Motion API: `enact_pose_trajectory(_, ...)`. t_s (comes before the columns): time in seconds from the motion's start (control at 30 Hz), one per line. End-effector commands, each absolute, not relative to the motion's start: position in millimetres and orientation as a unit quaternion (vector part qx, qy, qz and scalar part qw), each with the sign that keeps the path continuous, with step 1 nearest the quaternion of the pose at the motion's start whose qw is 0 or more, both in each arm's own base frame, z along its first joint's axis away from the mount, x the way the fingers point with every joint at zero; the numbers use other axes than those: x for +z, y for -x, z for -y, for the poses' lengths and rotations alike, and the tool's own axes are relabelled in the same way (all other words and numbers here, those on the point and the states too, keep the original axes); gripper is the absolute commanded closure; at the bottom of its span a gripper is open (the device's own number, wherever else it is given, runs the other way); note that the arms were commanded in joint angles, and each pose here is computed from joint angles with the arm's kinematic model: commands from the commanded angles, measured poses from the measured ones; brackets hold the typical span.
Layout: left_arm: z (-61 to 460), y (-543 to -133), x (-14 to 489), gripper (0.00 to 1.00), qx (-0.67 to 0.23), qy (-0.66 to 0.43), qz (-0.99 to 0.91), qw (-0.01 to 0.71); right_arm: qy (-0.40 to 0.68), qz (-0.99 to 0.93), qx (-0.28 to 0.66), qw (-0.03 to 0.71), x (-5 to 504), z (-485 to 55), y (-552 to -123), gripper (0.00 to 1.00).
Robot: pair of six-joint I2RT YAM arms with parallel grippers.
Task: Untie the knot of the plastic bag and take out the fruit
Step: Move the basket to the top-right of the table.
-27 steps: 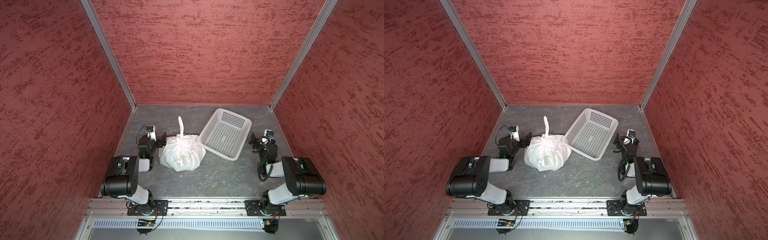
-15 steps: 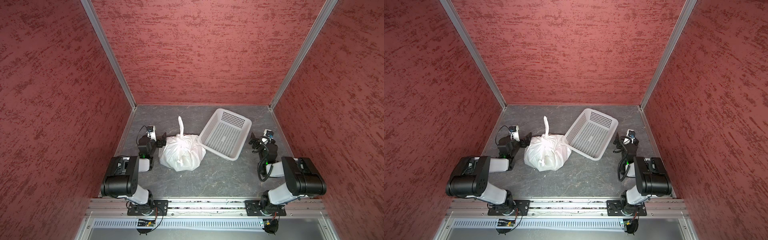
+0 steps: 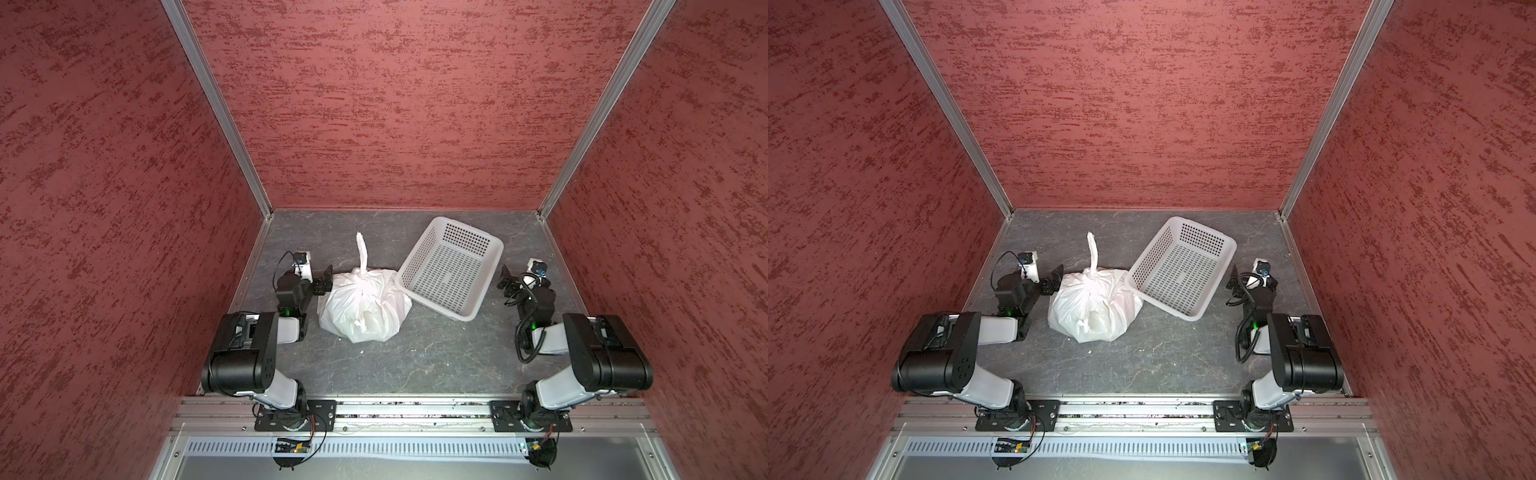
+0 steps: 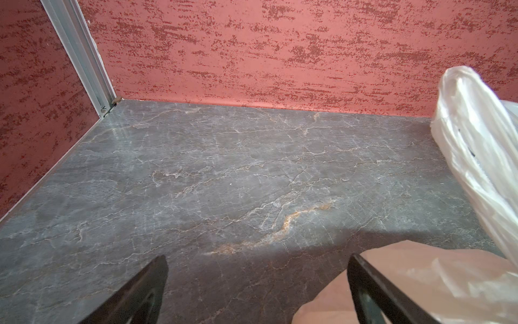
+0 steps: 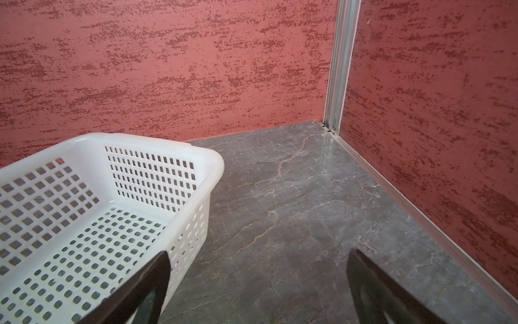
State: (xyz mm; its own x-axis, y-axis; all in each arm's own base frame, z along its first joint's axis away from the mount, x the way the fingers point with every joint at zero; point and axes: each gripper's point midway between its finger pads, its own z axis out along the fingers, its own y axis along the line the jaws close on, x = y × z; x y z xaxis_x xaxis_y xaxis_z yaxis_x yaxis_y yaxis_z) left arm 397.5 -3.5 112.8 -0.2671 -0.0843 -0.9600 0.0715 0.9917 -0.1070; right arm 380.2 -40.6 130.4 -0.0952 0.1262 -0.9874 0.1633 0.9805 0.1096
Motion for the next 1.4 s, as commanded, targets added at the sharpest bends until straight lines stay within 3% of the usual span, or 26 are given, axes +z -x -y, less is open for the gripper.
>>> enact_pose_trajectory(0.0, 4.3, -400.7, 113.7, 0.0, -0.064, 0.003, -0.793, 0.605, -0.089, -0.736, -0.012, 0.671, 136.1, 39.0, -384.6, 0.01)
enact_pose_trajectory(0.5, 3.3, -400.7, 113.0, 0.0, -0.063, 0.004, -0.794, 0.604, -0.09, -0.737, -0.013, 0.669, 135.4, 39.3, -385.2, 0.01)
enact_pose_trajectory(0.67, 1.8, -403.8, 125.6, 0.0, -0.061, 0.007, -0.802, 0.595, -0.09, -0.743, -0.014, 0.663, 164.7, 39.8, -391.8, 0.01)
enact_pose_trajectory(0.87, 7.4, -405.2, 152.1, 0.0, -0.078, 0.008, -0.83, 0.552, -0.117, -0.804, 0.013, 0.583, 189.2, 36.0, -403.8, 0.01)
enact_pose_trajectory(1.03, 19.4, -397.8, 173.1, 0.0, -0.103, 0.021, -0.845, 0.525, -0.108, -0.861, 0.045, 0.495, 189.0, 1.1, -396.9, 0.01)
enact_pose_trajectory(1.23, 49.0, -392.3, 199.3, 0.0, -0.112, 0.007, -0.849, 0.517, -0.106, -0.93, 0.049, 0.348, 147.8, -44.6, -360.6, 0.01)
enact_pose_trajectory(1.37, 54.1, -394.0, 211.3, 0.0, -0.133, 0.027, -0.842, 0.522, -0.115, -0.948, 0.065, 0.29, 124.2, -61.2, -343.5, 0.01)
